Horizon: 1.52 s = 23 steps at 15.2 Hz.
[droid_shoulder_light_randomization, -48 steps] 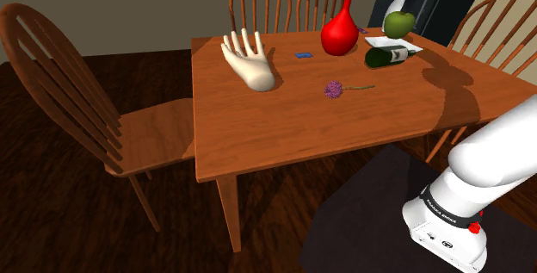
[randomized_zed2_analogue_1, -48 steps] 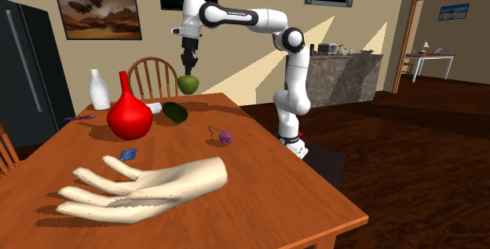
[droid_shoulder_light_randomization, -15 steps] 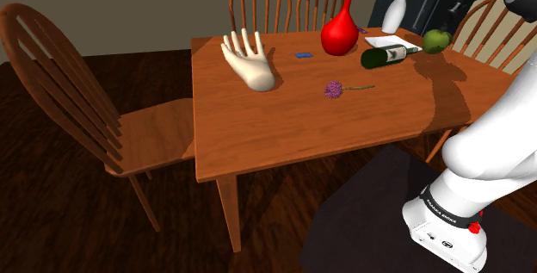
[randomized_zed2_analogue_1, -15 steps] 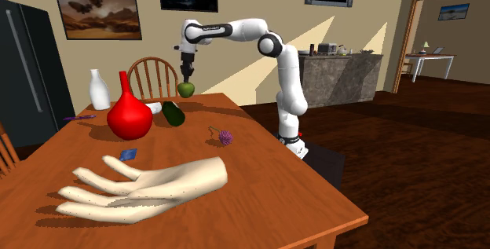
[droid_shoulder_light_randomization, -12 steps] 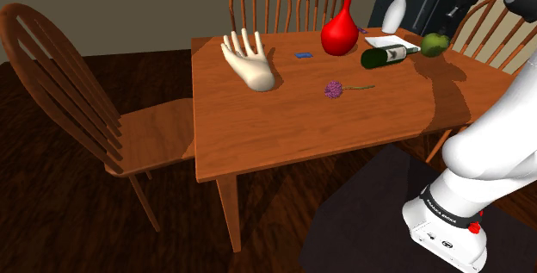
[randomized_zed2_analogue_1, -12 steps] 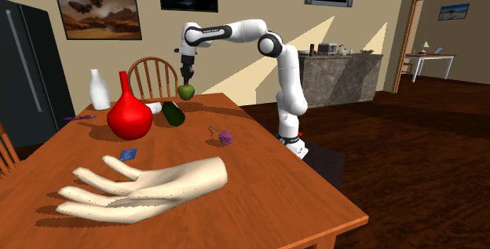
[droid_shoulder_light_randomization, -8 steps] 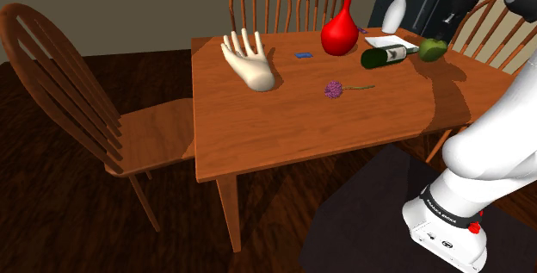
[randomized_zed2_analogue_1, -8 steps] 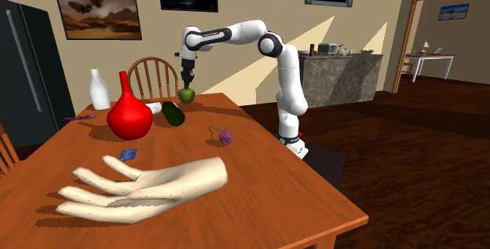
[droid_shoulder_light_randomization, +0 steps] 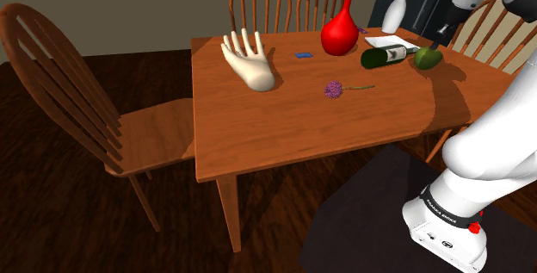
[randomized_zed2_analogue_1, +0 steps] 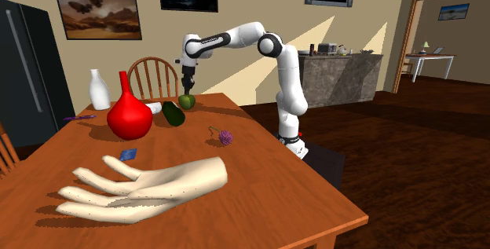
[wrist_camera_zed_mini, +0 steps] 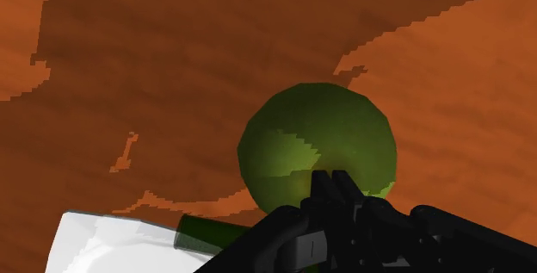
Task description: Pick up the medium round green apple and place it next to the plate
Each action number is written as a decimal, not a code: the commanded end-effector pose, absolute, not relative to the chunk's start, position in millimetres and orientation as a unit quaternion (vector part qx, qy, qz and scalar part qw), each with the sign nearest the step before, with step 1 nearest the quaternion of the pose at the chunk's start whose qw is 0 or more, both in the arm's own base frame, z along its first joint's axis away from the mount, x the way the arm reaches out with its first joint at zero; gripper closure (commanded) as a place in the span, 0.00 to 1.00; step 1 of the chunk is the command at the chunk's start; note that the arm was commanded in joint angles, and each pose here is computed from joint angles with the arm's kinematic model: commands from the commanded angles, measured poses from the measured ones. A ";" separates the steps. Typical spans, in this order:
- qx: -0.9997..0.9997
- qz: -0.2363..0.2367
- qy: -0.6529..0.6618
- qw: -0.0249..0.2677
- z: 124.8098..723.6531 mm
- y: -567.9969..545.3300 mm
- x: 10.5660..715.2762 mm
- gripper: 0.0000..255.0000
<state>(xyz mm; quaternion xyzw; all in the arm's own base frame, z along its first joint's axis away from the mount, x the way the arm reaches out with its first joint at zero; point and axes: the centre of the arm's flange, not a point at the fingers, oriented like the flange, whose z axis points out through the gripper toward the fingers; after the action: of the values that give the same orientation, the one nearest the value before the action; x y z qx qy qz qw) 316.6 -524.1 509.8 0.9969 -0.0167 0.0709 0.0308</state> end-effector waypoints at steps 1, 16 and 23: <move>0.997 0.071 -0.017 0.031 507.4 -523.6 316.0 1.00; 0.997 0.071 -0.017 0.031 546.6 -521.1 310.4 0.00; 0.997 0.071 -0.017 0.031 556.8 -520.4 308.9 0.00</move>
<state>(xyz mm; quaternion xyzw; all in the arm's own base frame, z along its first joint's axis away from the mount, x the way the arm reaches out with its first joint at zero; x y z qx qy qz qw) 308.9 -520.5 556.7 0.9968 -0.0167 0.0712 0.0312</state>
